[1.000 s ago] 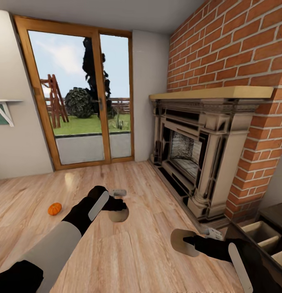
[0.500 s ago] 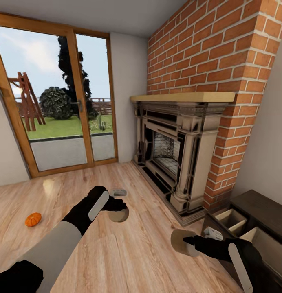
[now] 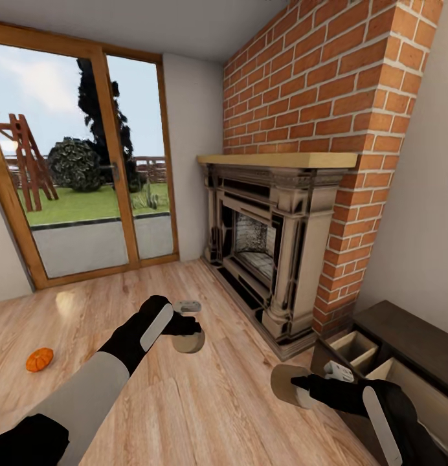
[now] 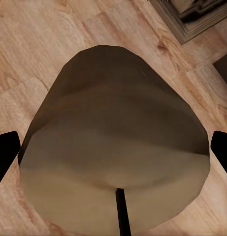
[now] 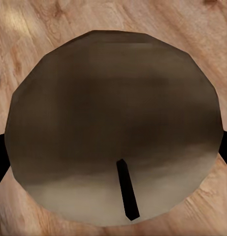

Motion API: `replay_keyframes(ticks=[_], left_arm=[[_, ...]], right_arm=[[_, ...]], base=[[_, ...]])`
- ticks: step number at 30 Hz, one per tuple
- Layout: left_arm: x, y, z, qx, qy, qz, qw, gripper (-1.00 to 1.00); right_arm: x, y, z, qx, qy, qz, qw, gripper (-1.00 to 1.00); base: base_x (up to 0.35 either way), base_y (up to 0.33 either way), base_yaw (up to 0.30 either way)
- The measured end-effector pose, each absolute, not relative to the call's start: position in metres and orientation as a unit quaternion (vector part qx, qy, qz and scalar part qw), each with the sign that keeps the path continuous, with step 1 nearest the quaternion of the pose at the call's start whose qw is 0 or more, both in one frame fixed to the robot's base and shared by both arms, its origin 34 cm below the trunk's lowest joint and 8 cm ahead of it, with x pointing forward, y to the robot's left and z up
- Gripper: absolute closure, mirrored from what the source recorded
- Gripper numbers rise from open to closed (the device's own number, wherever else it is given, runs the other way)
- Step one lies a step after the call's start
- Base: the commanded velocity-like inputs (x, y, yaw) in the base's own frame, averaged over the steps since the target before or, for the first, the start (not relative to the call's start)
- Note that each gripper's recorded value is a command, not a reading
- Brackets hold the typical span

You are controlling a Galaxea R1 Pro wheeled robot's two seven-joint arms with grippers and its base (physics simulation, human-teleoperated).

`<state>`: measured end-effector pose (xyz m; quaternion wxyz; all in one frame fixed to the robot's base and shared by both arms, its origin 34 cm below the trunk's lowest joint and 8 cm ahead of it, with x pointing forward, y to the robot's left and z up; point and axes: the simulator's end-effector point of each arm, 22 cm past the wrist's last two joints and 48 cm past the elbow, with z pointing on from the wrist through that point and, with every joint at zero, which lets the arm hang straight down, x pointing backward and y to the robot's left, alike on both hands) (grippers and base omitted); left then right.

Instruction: Place each of the two pumpkins and all three candles from the living room inside a cabinet in the living room (use any cabinet), then make sure every cabinet is closed, and position the cauldron so it is next to a table in the living room.

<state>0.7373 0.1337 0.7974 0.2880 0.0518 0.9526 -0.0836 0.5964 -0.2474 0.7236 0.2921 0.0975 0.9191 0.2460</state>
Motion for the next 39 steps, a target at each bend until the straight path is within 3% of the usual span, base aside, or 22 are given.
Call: replay_keyframes(ticks=[11,39], left_arm=[[0.739,0.134,0.818,0.052,0.952,-0.082,0.289,1.0],[0.74,0.134,0.881,0.053,0.949,-0.083,0.3,1.0]], right_arm=[[0.598,-0.246,0.745,0.098,0.918,0.249,0.293,1.0],[0.601,-0.248,0.803,0.094,0.916,0.245,0.304,1.0]], base=[[0.0,0.0,-0.029],[0.0,0.0,-0.233]])
